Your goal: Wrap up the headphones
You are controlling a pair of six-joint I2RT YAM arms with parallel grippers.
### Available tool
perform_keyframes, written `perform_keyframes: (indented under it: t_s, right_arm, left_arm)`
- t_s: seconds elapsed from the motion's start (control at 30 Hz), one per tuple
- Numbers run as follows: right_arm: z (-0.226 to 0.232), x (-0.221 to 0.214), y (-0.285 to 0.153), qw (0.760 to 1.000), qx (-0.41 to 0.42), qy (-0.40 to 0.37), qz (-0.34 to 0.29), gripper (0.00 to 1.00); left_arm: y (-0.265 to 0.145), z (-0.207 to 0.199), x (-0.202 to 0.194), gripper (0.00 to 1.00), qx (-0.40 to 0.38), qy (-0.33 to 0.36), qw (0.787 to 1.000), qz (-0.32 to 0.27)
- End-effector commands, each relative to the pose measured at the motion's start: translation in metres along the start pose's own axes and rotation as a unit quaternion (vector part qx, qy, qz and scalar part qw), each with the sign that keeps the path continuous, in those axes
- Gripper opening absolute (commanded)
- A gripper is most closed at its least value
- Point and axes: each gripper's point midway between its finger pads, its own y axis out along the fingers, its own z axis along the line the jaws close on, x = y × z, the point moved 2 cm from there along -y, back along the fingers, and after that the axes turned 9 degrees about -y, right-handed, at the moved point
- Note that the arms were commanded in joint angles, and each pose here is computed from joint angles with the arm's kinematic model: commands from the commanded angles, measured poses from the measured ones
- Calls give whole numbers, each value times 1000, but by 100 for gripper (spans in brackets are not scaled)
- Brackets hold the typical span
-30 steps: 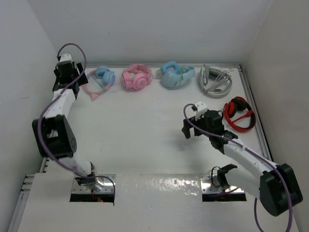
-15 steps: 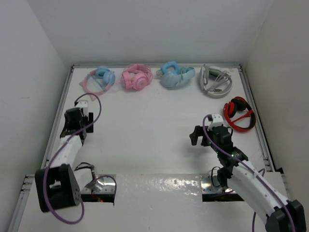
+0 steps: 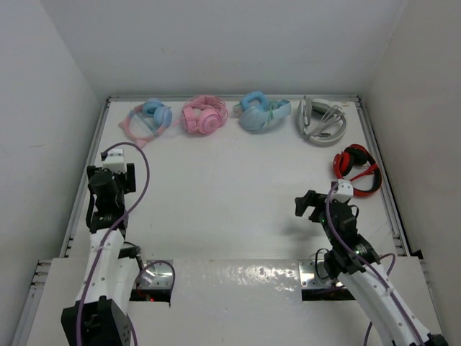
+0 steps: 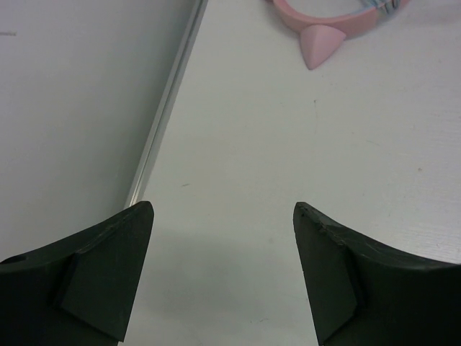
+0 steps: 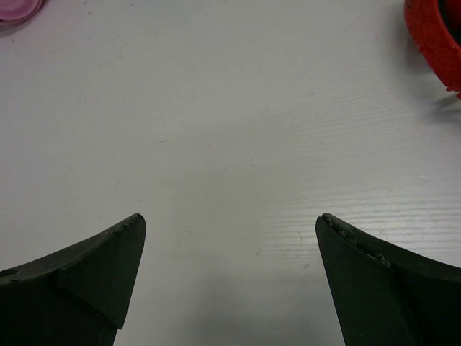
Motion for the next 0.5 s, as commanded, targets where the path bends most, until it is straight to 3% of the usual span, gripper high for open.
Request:
perform_keyframes:
  t_s: [0.0,0.47]
  right_arm:
    - [-13,1,-1,999,-43,27,-13,99]
    - [-18,1,-2,997,-60,34,-13,99]
  left_arm:
    - [3,6,2,76,17,-3,1000,-9]
    - [1,6,2,74,15,0,1000,-15]
